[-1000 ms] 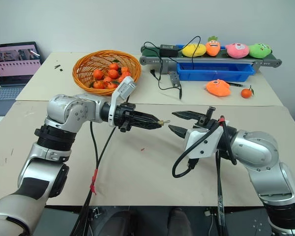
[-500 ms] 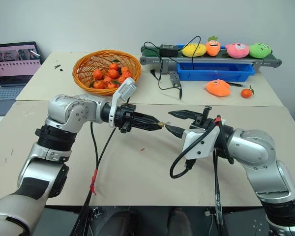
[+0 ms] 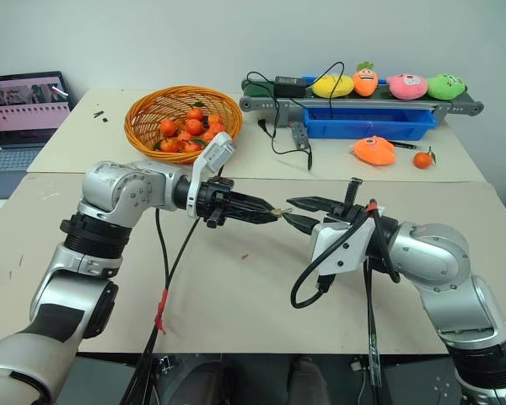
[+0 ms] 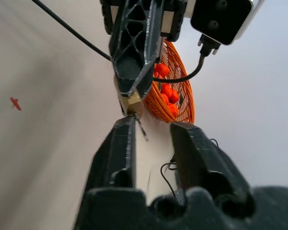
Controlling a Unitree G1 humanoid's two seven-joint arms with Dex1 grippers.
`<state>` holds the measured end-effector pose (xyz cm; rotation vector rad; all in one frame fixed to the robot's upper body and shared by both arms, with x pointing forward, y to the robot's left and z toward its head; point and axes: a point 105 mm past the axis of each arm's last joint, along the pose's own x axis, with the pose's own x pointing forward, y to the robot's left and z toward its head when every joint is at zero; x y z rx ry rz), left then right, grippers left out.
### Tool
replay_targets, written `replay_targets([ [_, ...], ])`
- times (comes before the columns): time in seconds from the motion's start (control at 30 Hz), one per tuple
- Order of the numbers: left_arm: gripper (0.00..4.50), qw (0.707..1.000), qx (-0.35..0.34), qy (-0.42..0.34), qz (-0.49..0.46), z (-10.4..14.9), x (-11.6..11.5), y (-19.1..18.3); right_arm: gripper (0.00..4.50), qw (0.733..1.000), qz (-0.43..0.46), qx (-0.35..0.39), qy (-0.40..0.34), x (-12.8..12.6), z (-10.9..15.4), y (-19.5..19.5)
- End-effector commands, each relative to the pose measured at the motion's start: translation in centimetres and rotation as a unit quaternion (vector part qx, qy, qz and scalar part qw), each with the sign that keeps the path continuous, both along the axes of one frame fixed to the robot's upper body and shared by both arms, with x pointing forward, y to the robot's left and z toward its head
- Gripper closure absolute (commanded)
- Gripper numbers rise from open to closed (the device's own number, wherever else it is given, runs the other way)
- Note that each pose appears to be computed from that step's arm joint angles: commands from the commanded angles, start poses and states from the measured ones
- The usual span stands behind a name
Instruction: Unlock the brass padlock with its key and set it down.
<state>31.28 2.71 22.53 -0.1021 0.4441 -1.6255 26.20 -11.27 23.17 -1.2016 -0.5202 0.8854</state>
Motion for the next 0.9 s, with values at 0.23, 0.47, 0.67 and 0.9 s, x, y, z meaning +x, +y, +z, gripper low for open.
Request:
replay_targets([
  [0.23, 3.69, 1.000, -0.007, -0.024, -0.008, 1.2, 0.0, -0.2, 4.45, 1.000, 0.011, 0.017, -0.022, -0.4, 1.2, 0.3],
  [0.47, 3.69, 0.994, 0.017, -0.108, -0.031, 1.0, -0.3, -0.4, 4.45, 0.999, 0.012, 0.043, 0.021, -0.1, 1.3, 0.3],
  [0.67, 3.69, 0.974, 0.028, -0.213, -0.074, 1.4, -1.3, -1.1, 4.45, 0.992, 0.013, 0.071, 0.107, 0.1, 0.8, 0.5],
  [0.9, 3.69, 0.953, 0.040, -0.286, -0.094, 1.0, -1.5, -1.1, 4.45, 0.983, 0.009, 0.076, 0.169, 0.0, 0.0, 0.4],
])
